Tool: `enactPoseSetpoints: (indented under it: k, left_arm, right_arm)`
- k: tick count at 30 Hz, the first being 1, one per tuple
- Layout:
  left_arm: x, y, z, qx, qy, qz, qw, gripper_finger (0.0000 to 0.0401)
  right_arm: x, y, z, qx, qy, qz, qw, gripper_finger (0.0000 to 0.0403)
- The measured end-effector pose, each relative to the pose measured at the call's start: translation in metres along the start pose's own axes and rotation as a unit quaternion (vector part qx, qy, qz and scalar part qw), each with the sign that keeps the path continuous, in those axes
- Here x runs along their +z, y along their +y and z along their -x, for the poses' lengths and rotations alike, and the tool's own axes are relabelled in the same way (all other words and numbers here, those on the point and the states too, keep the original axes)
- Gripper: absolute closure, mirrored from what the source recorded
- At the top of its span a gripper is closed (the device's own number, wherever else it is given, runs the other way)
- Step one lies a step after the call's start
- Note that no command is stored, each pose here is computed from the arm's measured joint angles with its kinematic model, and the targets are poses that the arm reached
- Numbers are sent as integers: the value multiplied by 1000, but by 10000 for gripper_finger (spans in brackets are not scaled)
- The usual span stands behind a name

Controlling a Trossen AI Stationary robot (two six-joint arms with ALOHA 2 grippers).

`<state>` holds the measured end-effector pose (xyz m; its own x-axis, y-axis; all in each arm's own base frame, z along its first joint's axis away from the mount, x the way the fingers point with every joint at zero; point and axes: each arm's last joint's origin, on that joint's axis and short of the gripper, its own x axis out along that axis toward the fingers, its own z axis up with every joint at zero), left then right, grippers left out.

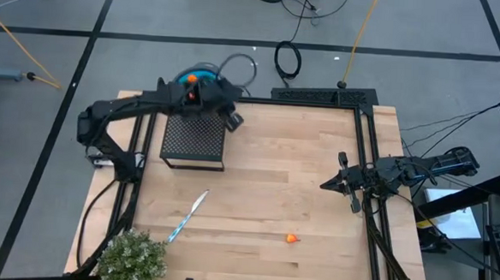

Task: Pick & Place Fruit
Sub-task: Put the orange pear into the blue strainer bowl on the shelf

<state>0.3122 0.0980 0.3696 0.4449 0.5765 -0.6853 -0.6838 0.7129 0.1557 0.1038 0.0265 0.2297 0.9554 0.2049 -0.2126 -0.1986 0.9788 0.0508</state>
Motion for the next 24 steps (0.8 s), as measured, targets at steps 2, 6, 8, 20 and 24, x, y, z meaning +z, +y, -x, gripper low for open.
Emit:
enactPoseSetpoints:
  k: [2, 6, 8, 20, 24]
  left_arm:
    - [3, 16, -7, 19, 4, 19, 1000, 293]
    - [8, 48, -19, 52, 13, 55, 997, 293]
    - [9, 63, -24, 69, 17, 71, 995, 293]
    - [7, 141, -42, 81, 43, 182, 979, 293]
    - [5, 150, -43, 57, 53, 186, 979, 293]
  right_arm:
    - [0, 0, 0, 0, 0, 0, 1000, 403]
    - [0, 0, 0, 0, 0, 0, 1000, 403]
    - [0, 0, 0, 0, 0, 0, 1000, 403]
    - [0, 0, 0, 0, 0, 0, 1000, 403]
    - [0, 0, 0, 0, 0, 0, 1000, 403]
